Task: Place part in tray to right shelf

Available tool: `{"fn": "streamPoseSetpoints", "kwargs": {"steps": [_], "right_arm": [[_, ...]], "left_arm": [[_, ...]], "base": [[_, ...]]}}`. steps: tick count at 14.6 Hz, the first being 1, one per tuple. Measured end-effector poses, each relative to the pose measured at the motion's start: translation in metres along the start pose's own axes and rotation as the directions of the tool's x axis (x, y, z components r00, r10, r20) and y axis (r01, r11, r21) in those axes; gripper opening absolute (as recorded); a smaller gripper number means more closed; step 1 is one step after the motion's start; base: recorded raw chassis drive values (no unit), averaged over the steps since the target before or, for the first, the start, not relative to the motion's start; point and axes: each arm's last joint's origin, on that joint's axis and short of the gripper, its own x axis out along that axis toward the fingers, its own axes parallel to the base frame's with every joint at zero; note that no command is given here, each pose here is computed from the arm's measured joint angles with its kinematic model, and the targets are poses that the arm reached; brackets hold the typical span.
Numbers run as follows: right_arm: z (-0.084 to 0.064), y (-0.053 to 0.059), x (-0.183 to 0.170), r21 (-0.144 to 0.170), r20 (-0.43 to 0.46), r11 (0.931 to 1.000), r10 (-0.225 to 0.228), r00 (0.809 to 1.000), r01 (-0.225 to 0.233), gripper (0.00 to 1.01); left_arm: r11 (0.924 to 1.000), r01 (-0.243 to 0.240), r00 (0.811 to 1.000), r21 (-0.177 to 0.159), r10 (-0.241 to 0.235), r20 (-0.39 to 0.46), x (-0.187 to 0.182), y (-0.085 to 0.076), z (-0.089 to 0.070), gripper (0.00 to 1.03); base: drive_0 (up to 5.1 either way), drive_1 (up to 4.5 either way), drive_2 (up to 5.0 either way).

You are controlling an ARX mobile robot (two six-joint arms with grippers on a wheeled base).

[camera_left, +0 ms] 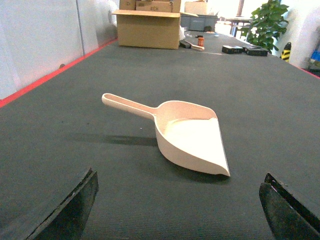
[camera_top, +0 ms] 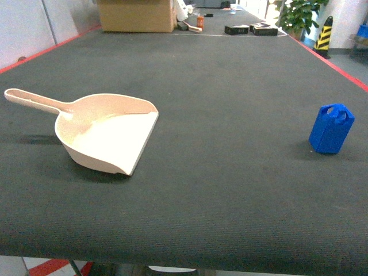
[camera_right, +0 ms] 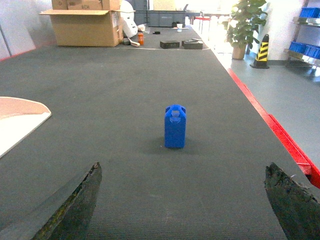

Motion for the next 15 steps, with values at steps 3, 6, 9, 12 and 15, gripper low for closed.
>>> {"fn": "streamPoseSetpoints", "kwargs": {"steps": [3,6,9,12,15], "right_arm": [[0.0000,0.0000,0.0000,0.000,0.000,1.0000,0.000,1.000,0.000,0.98],[0.0000,0.0000,0.0000,0.000,0.000,1.0000,0.000,1.000,0.000,0.98],[0.0000,0.0000,0.0000,0.000,0.000,1.0000,0.000,1.000,0.000,0.98],[0.0000,0.0000,0.0000,0.000,0.000,1.0000,0.000,1.000,0.000,0.98],[0.0000,0.0000,0.0000,0.000,0.000,1.0000,0.000,1.000,0.000,0.98]], "left_arm": [[1.0000,0.000,1.000,0.000,0.000,0.000,0.0000,0.0000,0.0000,0.98],[1.0000,0.000,1.000,0.000,0.000,0.000,0.0000,0.0000,0.0000,0.98],[1.0000,0.000,1.000,0.000,0.000,0.000,0.0000,0.0000,0.0000,0.98],[1.0000,0.000,1.000,0.000,0.000,0.000,0.0000,0.0000,0.0000,0.98],[1.0000,0.000,1.000,0.000,0.000,0.000,0.0000,0.0000,0.0000,0.98]], "base": [[0.0,0.00,0.0],[0.0,0.00,0.0],[0.0,0.00,0.0],[0.0,0.00,0.0],[0.0,0.00,0.0]]}}
